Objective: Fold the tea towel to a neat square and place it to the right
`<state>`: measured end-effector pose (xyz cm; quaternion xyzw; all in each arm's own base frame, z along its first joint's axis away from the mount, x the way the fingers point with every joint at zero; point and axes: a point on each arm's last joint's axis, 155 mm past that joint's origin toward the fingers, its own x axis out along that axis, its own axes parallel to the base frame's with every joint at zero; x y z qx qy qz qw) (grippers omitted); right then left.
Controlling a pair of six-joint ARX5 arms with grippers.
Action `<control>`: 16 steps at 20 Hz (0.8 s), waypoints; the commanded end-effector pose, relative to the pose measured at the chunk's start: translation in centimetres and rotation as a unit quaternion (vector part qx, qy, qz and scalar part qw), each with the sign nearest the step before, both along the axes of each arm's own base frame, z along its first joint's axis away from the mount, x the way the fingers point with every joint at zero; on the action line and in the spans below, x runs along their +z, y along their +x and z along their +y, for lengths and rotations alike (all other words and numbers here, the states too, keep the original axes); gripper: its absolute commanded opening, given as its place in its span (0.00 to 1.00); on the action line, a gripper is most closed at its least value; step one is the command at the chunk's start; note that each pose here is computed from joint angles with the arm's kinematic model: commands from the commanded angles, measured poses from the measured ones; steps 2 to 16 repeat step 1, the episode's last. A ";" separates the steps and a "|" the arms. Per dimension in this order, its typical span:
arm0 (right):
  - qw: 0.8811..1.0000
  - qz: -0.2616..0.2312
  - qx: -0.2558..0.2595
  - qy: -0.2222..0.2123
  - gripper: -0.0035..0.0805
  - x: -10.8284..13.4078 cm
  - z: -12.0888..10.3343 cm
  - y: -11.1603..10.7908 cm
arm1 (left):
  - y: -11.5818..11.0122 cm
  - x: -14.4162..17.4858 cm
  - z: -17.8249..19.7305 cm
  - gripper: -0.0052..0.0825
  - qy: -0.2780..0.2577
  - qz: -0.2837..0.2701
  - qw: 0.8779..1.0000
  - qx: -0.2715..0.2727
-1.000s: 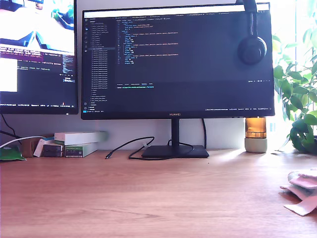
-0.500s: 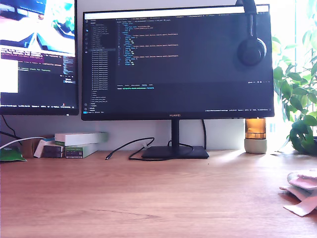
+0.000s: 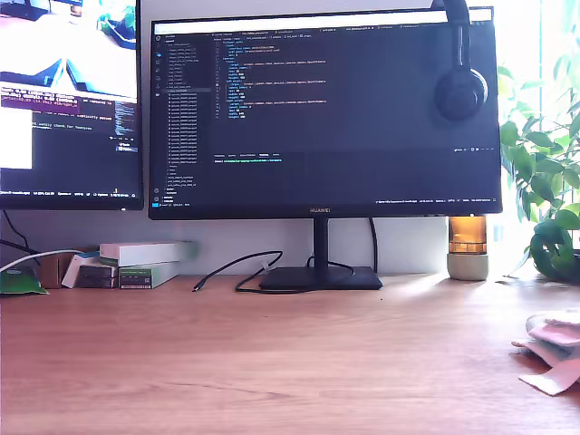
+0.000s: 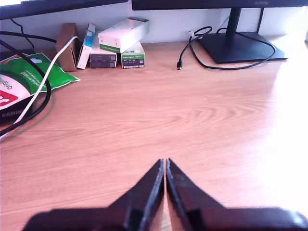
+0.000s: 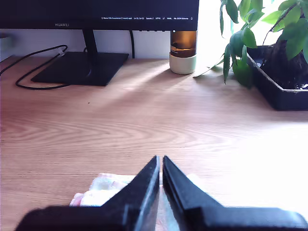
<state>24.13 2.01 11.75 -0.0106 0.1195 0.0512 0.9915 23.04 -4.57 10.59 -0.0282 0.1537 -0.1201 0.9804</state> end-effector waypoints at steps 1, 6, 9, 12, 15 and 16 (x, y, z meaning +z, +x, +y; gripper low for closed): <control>1.000 -0.001 -0.001 0.003 0.03 -0.2 0.0 0.1 | 0.1 -0.4 -0.1 0.04 -0.002 -0.001 1.000 -0.001; 1.000 -0.001 -0.001 0.003 0.03 -0.2 0.0 0.1 | 0.1 -0.4 -0.1 0.04 -0.002 -0.001 1.000 -0.001; 1.000 -0.001 -0.001 0.003 0.03 -0.2 0.0 0.1 | 0.1 -0.4 -0.1 0.04 -0.002 -0.001 1.000 -0.001; 1.000 -0.001 -0.001 0.003 0.03 -0.2 0.0 0.1 | 0.1 -0.4 -0.1 0.04 -0.002 -0.001 1.000 -0.001; 1.000 -0.001 -0.001 0.003 0.03 -0.2 0.0 0.1 | 0.1 -0.4 -0.1 0.04 -0.002 -0.001 1.000 -0.001; 1.000 -0.001 -0.001 0.003 0.03 -0.2 0.0 0.1 | 0.1 -0.4 -0.1 0.04 -0.002 -0.001 1.000 -0.001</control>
